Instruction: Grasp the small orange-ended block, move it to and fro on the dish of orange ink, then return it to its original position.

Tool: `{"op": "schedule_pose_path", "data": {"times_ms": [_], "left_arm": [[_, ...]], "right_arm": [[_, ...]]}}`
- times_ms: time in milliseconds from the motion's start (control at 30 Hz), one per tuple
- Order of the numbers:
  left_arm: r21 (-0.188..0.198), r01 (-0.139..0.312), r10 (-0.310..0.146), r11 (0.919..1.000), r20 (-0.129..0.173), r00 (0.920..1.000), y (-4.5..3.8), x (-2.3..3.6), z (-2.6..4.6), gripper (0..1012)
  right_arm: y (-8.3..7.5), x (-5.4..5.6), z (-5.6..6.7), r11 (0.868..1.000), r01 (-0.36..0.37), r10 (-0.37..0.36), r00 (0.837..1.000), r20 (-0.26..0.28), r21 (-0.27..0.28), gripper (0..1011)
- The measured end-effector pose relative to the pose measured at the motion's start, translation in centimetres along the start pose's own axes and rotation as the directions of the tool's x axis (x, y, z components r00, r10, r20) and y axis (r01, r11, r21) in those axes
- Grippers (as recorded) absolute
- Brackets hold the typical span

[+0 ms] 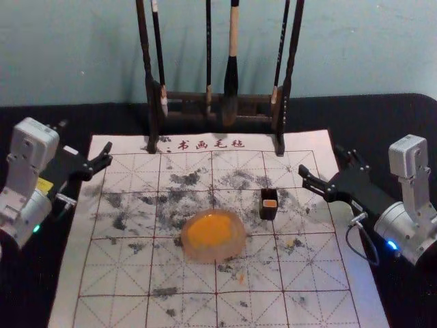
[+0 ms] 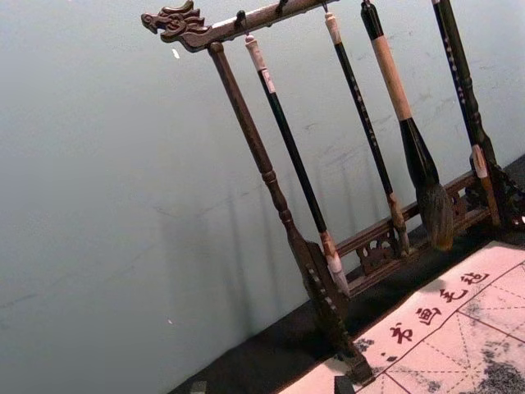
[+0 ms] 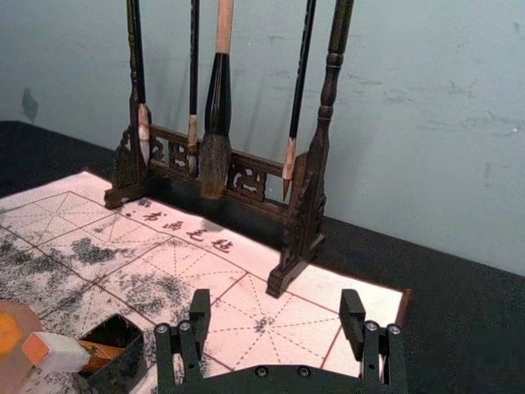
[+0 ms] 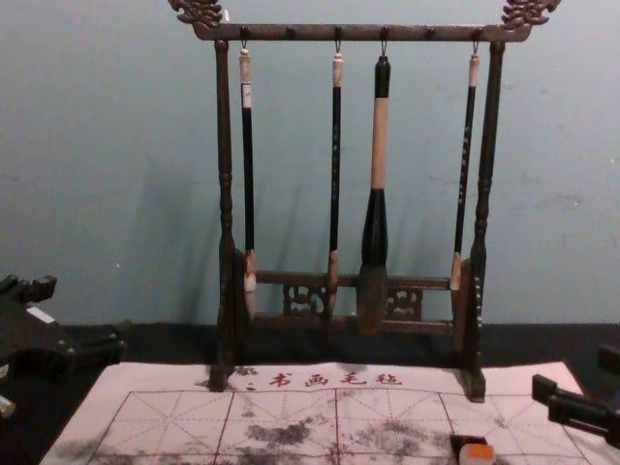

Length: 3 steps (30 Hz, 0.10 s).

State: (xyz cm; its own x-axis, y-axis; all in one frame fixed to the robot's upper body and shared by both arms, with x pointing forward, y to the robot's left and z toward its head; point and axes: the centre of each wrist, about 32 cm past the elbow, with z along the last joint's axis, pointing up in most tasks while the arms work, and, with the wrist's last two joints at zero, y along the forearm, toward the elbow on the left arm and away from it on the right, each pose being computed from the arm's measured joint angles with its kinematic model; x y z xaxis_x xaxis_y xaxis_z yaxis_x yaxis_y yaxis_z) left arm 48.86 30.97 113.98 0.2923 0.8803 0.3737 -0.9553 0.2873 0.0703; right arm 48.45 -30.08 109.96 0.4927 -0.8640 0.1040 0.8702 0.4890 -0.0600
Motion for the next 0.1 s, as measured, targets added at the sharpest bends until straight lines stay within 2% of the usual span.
{"op": "schedule_pose_path", "data": {"times_ms": [100], "left_arm": [[0.0,0.0,0.0,1.0,0.0,1.0,0.0,0.0,0.0,1001]], "right_arm": [[0.0,0.0,0.0,1.0,0.0,0.0,1.0,0.0,0.0,1003]]}}
